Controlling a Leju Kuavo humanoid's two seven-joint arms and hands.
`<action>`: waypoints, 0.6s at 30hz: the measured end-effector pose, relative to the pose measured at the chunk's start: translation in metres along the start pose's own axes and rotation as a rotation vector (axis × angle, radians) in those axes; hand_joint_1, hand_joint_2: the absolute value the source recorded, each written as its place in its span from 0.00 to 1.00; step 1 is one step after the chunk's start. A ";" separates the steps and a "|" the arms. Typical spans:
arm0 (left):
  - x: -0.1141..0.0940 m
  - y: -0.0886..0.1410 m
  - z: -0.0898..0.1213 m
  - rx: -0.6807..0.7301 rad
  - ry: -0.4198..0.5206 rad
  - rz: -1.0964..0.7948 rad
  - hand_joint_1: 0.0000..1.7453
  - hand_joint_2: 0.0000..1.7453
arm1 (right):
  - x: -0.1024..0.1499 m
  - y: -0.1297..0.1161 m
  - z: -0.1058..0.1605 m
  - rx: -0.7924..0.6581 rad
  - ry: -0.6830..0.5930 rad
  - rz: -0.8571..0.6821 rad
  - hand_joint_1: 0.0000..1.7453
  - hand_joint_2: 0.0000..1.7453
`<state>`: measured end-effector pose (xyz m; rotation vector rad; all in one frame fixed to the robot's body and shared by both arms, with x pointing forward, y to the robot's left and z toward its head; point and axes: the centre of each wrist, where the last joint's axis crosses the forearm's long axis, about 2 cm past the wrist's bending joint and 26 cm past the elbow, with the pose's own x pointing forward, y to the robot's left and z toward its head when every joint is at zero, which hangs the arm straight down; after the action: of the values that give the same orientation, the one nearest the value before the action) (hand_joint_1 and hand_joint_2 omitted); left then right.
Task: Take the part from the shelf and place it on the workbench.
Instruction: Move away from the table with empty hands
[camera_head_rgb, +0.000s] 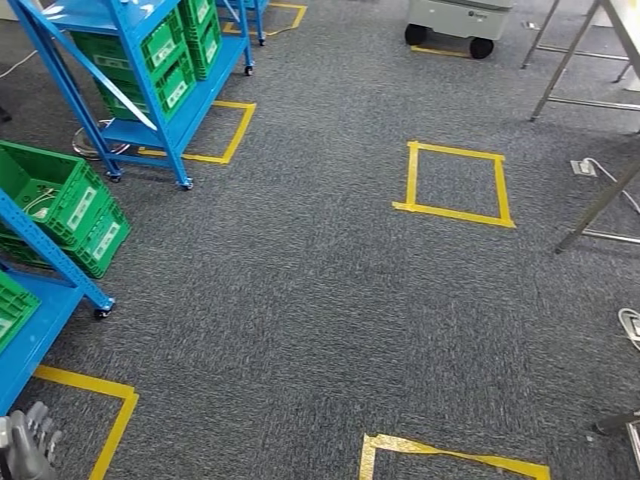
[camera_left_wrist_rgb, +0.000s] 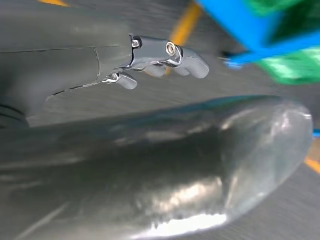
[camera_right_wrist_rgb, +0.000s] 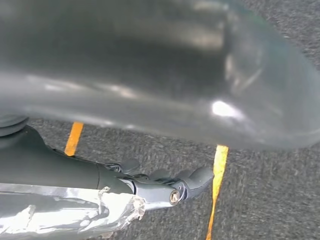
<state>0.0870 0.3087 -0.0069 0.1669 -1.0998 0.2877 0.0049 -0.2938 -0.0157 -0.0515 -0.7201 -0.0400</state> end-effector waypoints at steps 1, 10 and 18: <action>-0.011 0.003 0.002 0.003 0.053 -0.013 0.00 0.00 | -0.001 0.000 0.000 -0.004 0.002 -0.003 0.00 0.00; -0.073 0.007 0.031 -0.062 0.393 -0.142 0.00 0.00 | 0.002 -0.003 -0.003 -0.036 -0.024 -0.025 0.00 0.00; -0.082 0.004 0.037 -0.177 0.434 -0.231 0.00 0.00 | 0.006 -0.007 -0.003 -0.004 -0.019 -0.013 0.00 0.00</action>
<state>0.0199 0.2906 -0.0641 0.0669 -0.6632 0.0140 0.0112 -0.3008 -0.0135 -0.0511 -0.7396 -0.0531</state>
